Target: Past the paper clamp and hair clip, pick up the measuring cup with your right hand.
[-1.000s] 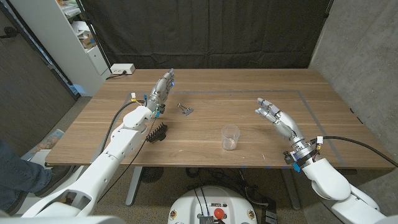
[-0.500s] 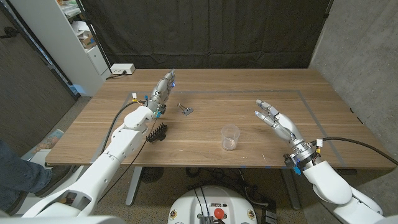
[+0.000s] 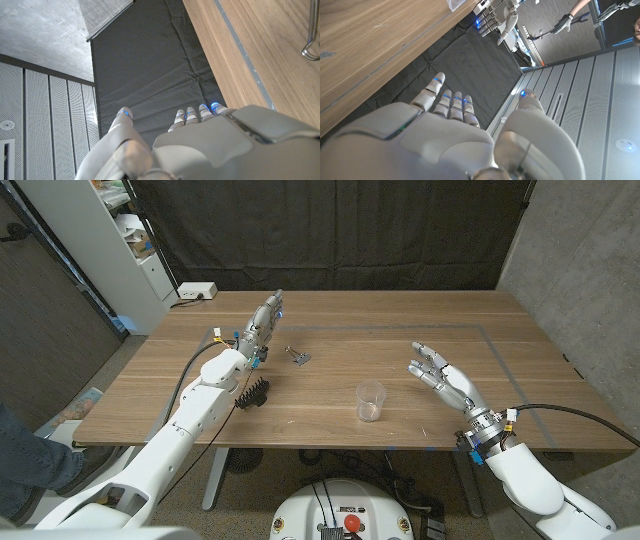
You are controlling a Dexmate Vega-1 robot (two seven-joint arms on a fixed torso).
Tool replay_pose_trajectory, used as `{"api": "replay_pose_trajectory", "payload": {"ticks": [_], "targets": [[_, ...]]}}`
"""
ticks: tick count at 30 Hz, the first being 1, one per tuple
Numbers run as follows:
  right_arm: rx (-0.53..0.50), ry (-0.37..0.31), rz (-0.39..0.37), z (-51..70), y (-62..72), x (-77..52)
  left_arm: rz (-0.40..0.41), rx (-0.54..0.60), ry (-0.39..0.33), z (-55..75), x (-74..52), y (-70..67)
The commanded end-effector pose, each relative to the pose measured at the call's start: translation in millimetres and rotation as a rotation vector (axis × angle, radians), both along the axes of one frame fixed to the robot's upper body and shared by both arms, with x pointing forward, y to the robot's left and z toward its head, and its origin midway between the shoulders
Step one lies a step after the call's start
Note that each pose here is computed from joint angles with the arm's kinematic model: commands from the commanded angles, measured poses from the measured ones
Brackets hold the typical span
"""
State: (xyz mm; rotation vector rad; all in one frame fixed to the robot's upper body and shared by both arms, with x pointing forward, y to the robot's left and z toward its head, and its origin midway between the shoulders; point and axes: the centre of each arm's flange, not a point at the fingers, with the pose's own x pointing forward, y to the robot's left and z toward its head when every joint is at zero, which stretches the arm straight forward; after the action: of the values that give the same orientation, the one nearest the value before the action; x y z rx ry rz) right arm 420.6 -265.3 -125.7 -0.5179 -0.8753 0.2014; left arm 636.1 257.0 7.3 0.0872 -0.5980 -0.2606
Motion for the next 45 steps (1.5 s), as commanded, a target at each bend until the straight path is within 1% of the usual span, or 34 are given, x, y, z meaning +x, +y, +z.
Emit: {"api": "replay_pose_trajectory", "payload": {"ticks": [1, 10, 18, 28, 36, 45], "targets": [[-0.03, -0.004, -0.021, -6.8, 7.1, -7.4, -0.008, 0.003, 0.005, -0.3, 6.0, -0.5], [-0.042, -0.001, -0.046, -14.0, 12.1, -11.3, -0.013, 0.007, 0.003, 2.3, 7.9, -1.9], [-0.051, 0.003, -0.056, -22.0, 17.8, -12.2, -0.012, 0.009, -0.007, 5.3, 5.3, -2.3], [-0.065, -0.006, -0.075, -30.4, 21.8, -17.4, -0.01, 0.014, -0.02, 11.2, 0.6, -4.3], [-0.063, -0.014, -0.102, -36.7, 22.6, -19.3, -0.017, 0.021, -0.016, 10.1, 1.9, -8.5], [-0.091, -0.033, -0.149, -42.7, 22.2, -21.8, -0.02, 0.021, -0.021, 11.2, 0.2, -9.9]]}}
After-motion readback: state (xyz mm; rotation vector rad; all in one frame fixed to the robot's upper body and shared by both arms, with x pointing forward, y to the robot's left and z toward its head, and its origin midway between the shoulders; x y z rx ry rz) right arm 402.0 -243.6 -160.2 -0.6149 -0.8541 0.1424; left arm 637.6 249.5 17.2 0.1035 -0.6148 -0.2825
